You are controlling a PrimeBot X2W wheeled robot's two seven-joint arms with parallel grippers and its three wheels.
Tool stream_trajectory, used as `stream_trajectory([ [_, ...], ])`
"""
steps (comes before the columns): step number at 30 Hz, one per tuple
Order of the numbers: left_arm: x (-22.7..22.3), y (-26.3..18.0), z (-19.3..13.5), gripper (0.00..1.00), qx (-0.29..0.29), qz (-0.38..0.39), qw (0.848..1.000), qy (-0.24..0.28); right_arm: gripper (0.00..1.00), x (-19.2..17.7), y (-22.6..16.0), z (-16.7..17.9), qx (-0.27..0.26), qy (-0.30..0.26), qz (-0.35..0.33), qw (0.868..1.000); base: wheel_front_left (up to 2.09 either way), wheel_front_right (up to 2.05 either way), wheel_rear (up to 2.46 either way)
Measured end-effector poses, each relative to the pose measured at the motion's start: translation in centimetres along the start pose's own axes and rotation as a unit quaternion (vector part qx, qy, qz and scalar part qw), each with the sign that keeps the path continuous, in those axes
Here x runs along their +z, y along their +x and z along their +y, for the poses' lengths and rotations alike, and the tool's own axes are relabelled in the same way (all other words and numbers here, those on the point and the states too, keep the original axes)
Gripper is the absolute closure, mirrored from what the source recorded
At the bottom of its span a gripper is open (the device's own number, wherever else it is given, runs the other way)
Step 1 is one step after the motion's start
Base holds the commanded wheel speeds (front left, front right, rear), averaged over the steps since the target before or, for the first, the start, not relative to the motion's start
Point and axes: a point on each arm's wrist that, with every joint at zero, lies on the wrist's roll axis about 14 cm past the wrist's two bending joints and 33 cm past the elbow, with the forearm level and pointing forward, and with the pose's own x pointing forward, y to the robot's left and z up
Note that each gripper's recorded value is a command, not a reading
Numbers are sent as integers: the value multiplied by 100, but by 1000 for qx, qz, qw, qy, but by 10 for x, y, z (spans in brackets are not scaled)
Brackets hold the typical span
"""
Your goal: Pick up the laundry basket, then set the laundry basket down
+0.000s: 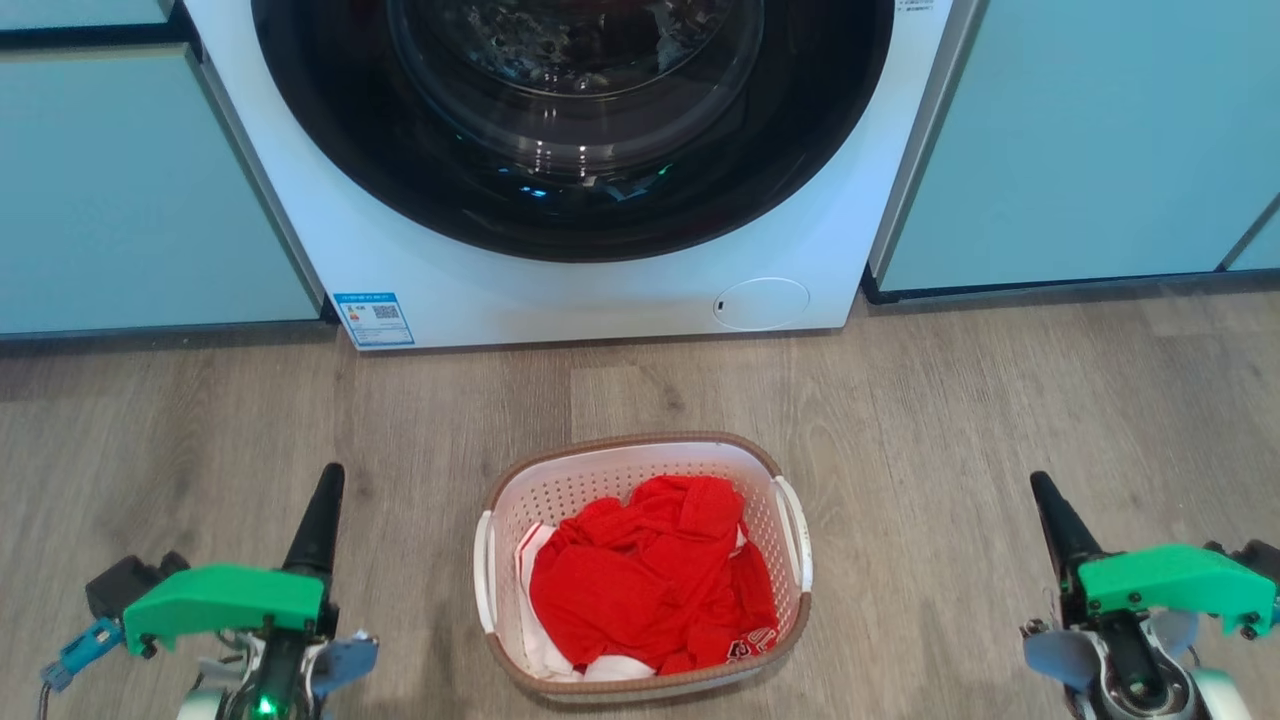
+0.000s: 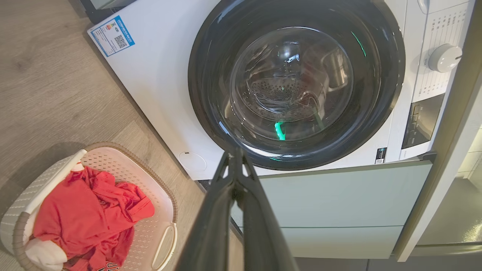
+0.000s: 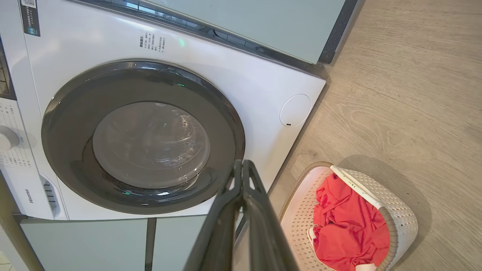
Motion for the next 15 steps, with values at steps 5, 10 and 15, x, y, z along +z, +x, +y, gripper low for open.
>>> stream_trajectory([
  [5, 2, 0, -1, 100, -5, 1, 1000, -28, 100, 5, 2, 3, 4, 25, -5, 1000, 0, 0, 0],
  [10, 7, 1, -2, 100, -9, -4, 998, -57, 100, 8, 1, 1, 2, 52, -8, 999, 0, 0, 0],
  [15, 9, 2, -3, 100, -14, -4, 996, -86, 100, 9, 0, -2, -1, 78, -8, 997, 0, 0, 0],
])
